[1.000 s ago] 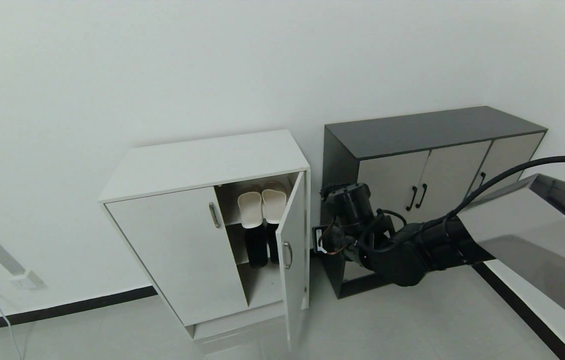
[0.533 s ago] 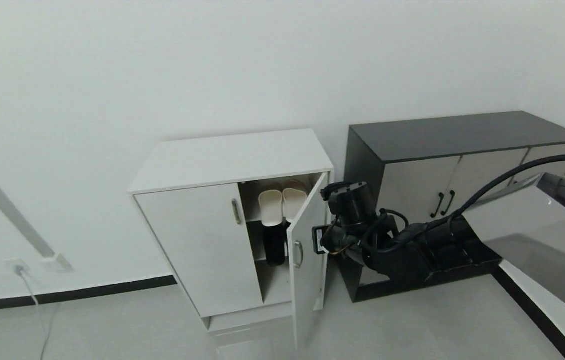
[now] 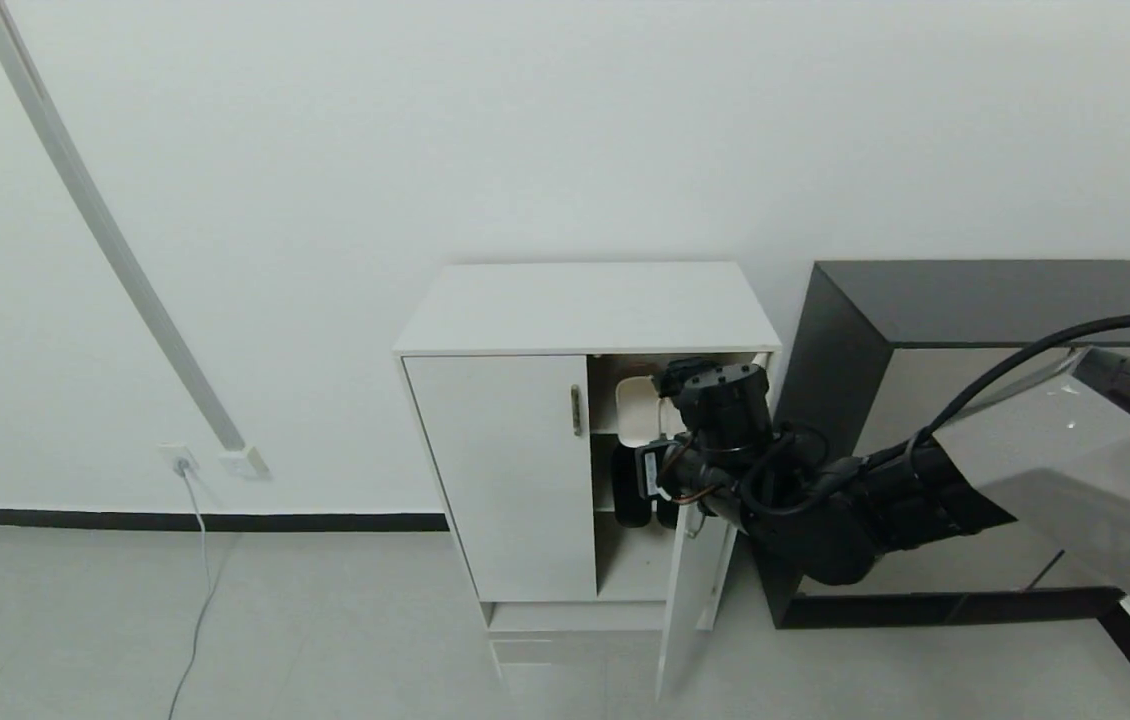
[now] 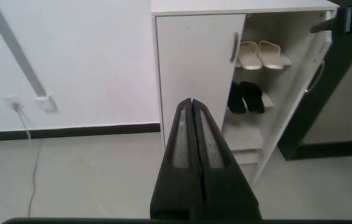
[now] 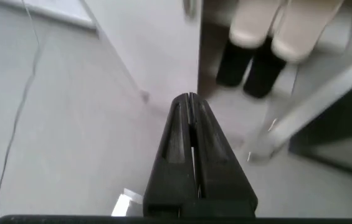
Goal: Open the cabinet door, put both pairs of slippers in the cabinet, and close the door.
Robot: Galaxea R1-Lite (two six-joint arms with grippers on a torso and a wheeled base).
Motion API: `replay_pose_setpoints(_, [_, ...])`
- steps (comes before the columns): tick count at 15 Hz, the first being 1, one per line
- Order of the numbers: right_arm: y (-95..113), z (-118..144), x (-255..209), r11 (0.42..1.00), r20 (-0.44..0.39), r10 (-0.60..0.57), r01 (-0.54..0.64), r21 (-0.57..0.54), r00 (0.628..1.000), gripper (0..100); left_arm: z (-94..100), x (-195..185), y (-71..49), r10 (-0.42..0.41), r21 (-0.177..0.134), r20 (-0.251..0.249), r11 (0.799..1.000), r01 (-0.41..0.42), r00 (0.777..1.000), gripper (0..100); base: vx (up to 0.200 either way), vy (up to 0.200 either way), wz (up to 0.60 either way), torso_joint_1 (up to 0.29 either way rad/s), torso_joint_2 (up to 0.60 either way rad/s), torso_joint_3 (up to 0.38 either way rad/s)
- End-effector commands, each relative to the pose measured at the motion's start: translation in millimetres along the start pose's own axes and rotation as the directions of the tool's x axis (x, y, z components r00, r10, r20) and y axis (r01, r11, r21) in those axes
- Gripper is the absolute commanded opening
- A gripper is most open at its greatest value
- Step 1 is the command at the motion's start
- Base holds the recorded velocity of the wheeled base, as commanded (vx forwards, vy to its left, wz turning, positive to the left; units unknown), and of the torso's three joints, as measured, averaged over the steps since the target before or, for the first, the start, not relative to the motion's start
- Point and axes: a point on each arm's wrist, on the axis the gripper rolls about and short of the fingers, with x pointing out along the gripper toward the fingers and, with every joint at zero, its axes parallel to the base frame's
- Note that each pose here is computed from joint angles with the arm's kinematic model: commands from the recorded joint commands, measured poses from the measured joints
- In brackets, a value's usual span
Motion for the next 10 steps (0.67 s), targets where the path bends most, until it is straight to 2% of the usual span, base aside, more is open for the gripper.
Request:
replay_pose_setpoints(1, [-9, 4, -5, 1.000, 0.011, -0.019, 0.019, -0.001, 1.000, 0, -0.1, 0, 0.0, 0.002, 0.000, 0.000, 1.000, -0.002, 1.000, 0, 0.000, 0.000, 0.00, 0.000, 0.00, 0.000])
replay_pose_setpoints(6, [-33, 9, -31, 0.997, -0.012, -0.072, 0.072, -0.004, 0.997, 0, -0.1, 0, 0.0, 0.002, 0.002, 0.000, 1.000, -0.002, 1.000, 0, 0.000, 0.000, 0.00, 0.000, 0.00, 0.000])
replay_pose_setpoints(10, [-47, -9, -43, 0.995, -0.079, -0.101, 0.100, -0.020, 0.992, 0, -0.1, 0, 0.0, 0.000, 0.002, 0.000, 1.000, 0.000, 1.000, 0, 0.200, 0.000, 0.00, -0.007, 0.00, 0.006])
